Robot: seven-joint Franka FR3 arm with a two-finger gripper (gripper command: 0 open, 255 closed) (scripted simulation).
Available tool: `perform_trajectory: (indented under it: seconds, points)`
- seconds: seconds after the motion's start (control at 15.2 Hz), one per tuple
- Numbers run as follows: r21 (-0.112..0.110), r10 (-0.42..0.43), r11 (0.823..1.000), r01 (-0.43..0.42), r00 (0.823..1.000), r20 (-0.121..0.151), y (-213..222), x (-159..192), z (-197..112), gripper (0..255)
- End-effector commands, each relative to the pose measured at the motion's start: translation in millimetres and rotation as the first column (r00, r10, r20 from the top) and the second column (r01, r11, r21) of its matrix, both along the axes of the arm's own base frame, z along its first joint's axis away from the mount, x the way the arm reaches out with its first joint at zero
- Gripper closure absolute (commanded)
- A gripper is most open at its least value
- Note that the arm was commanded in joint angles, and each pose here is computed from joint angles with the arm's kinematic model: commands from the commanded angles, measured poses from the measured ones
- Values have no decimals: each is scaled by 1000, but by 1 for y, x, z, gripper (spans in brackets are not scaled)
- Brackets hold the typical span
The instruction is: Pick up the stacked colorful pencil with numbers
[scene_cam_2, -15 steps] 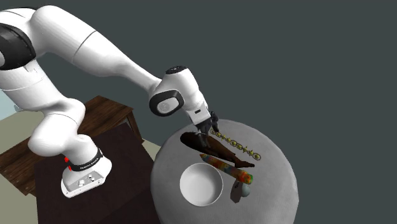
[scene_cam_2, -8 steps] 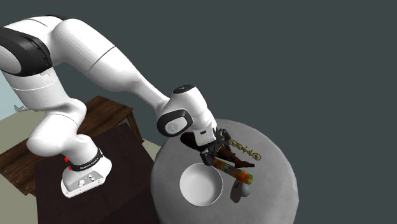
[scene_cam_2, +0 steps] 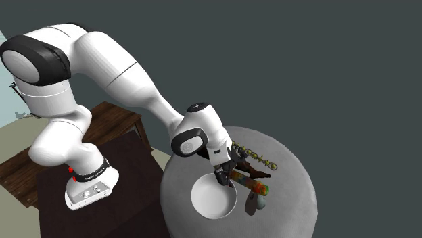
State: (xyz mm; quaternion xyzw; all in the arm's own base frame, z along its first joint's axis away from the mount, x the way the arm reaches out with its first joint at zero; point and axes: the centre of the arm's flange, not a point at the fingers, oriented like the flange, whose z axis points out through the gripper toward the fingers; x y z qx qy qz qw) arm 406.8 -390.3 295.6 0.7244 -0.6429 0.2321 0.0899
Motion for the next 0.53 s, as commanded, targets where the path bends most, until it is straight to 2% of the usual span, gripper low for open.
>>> perform_trajectory:
  seconds: [0.0,0.07,0.13,0.46]
  points:
    - [0,0,1000,0,1000,1,0,0,-5,0]
    - [0,0,1000,0,1000,1,0,0,-5,0]
    - [0,0,1000,0,1000,1,0,0,-5,255]
    - [0,0,1000,0,1000,1,0,0,-5,255]
